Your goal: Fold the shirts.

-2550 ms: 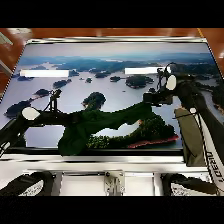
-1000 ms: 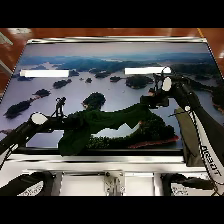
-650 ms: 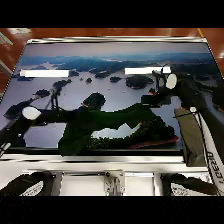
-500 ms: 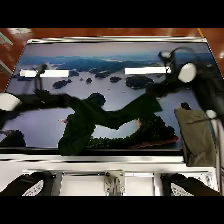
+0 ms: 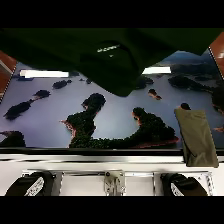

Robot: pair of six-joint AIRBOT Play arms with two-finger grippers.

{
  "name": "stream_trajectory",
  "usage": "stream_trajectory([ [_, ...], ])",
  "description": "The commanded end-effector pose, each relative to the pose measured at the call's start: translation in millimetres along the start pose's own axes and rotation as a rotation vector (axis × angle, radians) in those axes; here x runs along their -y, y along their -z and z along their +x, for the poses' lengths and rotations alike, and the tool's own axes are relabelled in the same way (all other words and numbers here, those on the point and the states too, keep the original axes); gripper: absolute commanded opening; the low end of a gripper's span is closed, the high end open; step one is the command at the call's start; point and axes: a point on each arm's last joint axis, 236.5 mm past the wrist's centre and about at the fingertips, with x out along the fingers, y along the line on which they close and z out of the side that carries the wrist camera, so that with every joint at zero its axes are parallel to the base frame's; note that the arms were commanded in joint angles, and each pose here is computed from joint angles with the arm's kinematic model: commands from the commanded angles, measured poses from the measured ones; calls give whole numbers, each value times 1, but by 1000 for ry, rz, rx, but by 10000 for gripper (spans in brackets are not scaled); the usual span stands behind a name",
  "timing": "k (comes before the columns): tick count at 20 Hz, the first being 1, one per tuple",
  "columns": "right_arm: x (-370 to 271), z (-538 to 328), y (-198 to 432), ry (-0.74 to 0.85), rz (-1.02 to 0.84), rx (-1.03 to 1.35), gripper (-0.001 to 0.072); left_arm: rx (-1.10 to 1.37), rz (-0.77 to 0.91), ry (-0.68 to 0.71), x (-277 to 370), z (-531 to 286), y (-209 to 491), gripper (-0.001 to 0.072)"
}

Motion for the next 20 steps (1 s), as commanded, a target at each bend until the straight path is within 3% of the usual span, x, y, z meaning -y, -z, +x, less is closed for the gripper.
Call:
stream_trajectory([
  [1,3,-37,10,21,38,-68,48,183,56,-103,-15,-29,-61,35],
  [7,29,-29,161,147,36,-734,48,-4,-30,-139,-53,61,31,36],
  [12,36,12,272,120,-43,-1227,47,-193,-281,-16,-51,179,165,36],
  [16,29,53,356,31,-28,-1487,47,-481,-415,100,0,237,317,36],
  [20,31,80,422,-68,169,-1640,47,-788,-445,215,82,246,471,36],
])
